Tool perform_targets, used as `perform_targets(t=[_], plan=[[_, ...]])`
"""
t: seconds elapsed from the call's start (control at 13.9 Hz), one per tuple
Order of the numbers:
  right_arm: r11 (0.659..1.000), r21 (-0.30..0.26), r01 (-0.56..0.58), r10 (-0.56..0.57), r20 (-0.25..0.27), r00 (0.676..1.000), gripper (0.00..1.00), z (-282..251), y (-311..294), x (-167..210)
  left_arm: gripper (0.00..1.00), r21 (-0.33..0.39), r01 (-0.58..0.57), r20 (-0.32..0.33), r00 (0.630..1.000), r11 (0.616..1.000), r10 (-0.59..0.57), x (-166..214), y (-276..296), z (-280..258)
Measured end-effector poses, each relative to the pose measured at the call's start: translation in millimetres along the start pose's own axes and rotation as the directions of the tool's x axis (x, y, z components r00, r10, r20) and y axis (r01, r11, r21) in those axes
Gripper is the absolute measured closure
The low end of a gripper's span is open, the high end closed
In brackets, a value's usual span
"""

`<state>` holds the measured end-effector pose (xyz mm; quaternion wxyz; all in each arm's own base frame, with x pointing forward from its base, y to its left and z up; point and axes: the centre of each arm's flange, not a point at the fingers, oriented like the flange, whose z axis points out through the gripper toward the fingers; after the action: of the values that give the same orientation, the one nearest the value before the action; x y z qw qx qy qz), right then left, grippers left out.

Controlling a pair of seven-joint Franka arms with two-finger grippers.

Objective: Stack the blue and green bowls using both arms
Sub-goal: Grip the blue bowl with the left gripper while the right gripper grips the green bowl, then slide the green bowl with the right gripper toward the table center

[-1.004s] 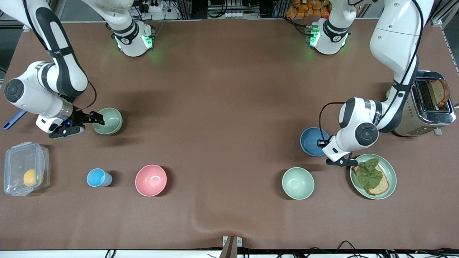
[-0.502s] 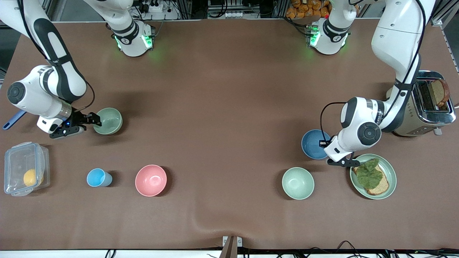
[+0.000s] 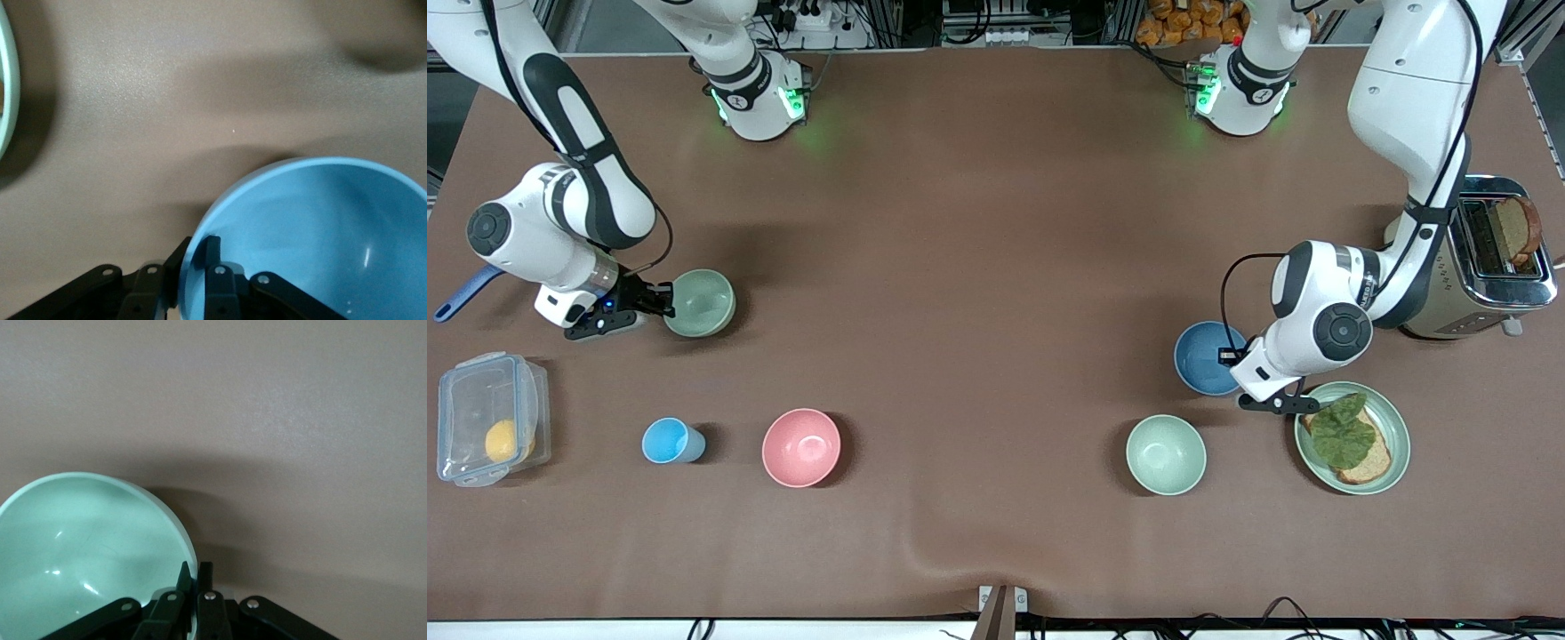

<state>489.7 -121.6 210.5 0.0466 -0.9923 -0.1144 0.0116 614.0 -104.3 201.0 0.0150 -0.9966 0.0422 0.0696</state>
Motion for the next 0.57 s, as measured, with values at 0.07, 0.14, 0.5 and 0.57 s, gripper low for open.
perform_targets(t=[0.07, 0.14, 0.5, 0.57], plan=[[1.000, 0.015, -0.001, 0.001, 0.013, 1.000, 0.96, -1.6, -3.0, 1.0, 0.87, 0.000, 0.000, 0.000, 1.000, 1.000, 0.000, 0.1, 0.0, -0.1], [0.999, 0.041, -0.014, 0.012, 0.027, 1.000, 0.96, -6.3, -7.9, 4.1, 0.87, 0.000, 0.000, -0.001, 1.000, 1.000, 0.000, 0.2, 0.0, -0.3], [0.990, 0.082, -0.115, 0.111, 0.049, 0.993, 0.96, -70.5, -88.8, 42.6, 0.87, 0.000, 0.000, -0.001, 1.000, 1.000, 0.000, 0.4, -0.1, -0.5], [0.988, 0.078, -0.134, 0.130, 0.052, 0.990, 0.96, -78.5, -109.2, 46.8, 0.87, 0.000, 0.000, -0.001, 1.000, 1.000, 0.000, 0.4, 0.0, -0.5]])
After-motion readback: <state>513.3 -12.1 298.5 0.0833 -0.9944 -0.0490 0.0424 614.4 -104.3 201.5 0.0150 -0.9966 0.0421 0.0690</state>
